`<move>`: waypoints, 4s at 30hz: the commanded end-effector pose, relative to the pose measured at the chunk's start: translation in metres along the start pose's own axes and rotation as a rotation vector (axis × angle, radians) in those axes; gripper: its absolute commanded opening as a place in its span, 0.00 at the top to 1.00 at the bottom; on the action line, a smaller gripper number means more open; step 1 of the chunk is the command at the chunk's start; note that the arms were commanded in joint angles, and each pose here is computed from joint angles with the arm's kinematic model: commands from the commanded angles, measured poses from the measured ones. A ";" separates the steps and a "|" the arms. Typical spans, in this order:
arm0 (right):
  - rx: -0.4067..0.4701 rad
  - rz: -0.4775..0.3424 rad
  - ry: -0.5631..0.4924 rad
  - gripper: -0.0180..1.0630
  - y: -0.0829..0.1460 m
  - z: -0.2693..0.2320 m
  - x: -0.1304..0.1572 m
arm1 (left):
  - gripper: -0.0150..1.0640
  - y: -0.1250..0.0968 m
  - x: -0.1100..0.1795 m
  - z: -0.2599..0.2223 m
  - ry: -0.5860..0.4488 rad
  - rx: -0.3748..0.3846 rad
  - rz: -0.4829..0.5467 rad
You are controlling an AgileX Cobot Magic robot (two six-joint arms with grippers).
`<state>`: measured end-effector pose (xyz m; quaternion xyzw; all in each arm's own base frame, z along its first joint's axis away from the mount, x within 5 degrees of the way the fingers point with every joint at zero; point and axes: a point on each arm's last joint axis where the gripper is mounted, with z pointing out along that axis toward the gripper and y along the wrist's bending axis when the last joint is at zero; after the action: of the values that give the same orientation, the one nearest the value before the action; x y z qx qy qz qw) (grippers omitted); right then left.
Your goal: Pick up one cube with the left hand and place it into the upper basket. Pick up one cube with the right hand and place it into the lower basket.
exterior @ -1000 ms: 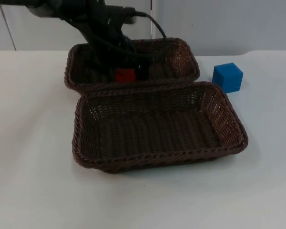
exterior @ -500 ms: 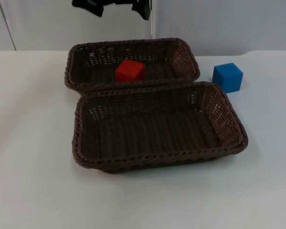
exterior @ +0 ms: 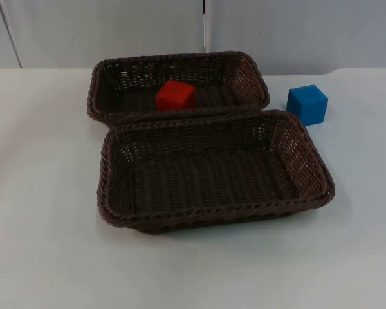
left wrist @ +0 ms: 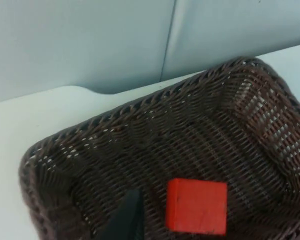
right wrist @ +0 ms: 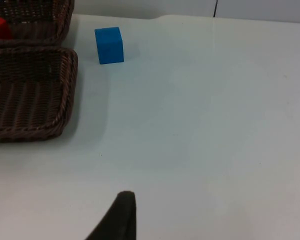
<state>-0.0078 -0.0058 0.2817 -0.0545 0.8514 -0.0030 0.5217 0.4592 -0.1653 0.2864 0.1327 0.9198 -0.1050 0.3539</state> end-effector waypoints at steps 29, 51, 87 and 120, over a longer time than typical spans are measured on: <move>0.003 -0.003 -0.002 0.01 0.000 0.001 0.001 | 0.07 0.001 0.105 -0.133 -0.142 -0.031 -0.001; 0.006 -0.005 -0.002 0.01 0.000 0.001 0.001 | 0.07 0.003 0.183 -0.215 -0.230 -0.028 -0.002; 0.009 -0.006 -0.002 0.01 -0.001 0.001 0.001 | 0.07 0.005 0.208 -0.269 -0.236 -0.075 0.057; -0.018 -0.023 0.285 0.01 0.002 0.078 -0.046 | 0.07 0.004 0.208 -0.269 -0.234 -0.073 0.054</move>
<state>0.0712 0.0038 0.2840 -0.0676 0.9150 -0.0097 0.3975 0.1454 -0.0484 0.3409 0.1326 0.8726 -0.0746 0.4641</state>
